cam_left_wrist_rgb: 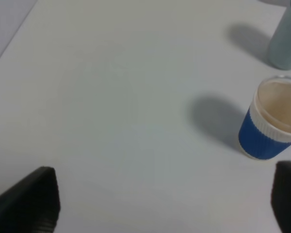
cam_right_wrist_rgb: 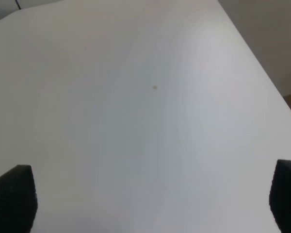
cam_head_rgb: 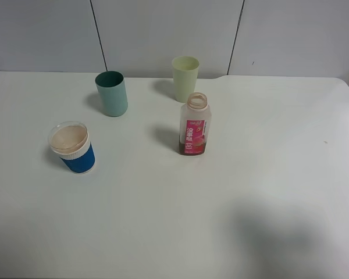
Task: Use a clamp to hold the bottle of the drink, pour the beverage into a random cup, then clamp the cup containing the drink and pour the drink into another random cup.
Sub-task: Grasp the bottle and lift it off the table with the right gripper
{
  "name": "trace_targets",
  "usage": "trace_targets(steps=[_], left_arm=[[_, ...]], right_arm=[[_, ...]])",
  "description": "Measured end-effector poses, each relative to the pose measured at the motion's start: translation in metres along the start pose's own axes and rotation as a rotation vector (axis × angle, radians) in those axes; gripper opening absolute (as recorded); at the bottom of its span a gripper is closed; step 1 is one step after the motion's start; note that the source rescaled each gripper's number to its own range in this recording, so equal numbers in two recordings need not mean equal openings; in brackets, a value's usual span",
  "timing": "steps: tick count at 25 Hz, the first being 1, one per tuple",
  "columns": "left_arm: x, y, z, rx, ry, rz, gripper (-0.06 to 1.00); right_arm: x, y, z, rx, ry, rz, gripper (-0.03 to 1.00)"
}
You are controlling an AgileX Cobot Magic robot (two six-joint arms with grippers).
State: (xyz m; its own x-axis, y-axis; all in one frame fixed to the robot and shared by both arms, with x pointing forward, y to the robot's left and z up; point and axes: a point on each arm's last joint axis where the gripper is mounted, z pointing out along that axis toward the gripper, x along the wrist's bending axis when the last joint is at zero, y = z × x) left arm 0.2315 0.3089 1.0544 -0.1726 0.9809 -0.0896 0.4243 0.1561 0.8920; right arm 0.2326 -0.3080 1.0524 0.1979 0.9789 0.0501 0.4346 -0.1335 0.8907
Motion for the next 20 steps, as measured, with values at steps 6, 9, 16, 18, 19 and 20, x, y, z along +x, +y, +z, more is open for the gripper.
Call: trace_targets(steps=[6,9,16,18,19,20], left_arm=[[0.0000,0.0000,0.0000,0.000,0.000,0.000,0.62],[0.0000,0.0000,0.0000,0.000,0.000,0.000,0.62],[0.0000,0.0000,0.0000,0.000,0.000,0.000,0.62],[0.0000,0.0000,0.0000,0.000,0.000,0.000,0.62],[0.0000,0.0000,0.0000,0.000,0.000,0.000,0.62],[0.0000,0.0000,0.0000,0.000,0.000,0.000,0.62]], right_arm=[[0.0000,0.0000,0.0000,0.000,0.000,0.000,0.92],[0.0000,0.0000,0.0000,0.000,0.000,0.000,0.92],[0.0000,0.0000,0.0000,0.000,0.000,0.000,0.92],[0.0000,0.0000,0.0000,0.000,0.000,0.000,0.92],[0.0000,0.0000,0.0000,0.000,0.000,0.000,0.92],[0.0000,0.0000,0.0000,0.000,0.000,0.000,0.92]])
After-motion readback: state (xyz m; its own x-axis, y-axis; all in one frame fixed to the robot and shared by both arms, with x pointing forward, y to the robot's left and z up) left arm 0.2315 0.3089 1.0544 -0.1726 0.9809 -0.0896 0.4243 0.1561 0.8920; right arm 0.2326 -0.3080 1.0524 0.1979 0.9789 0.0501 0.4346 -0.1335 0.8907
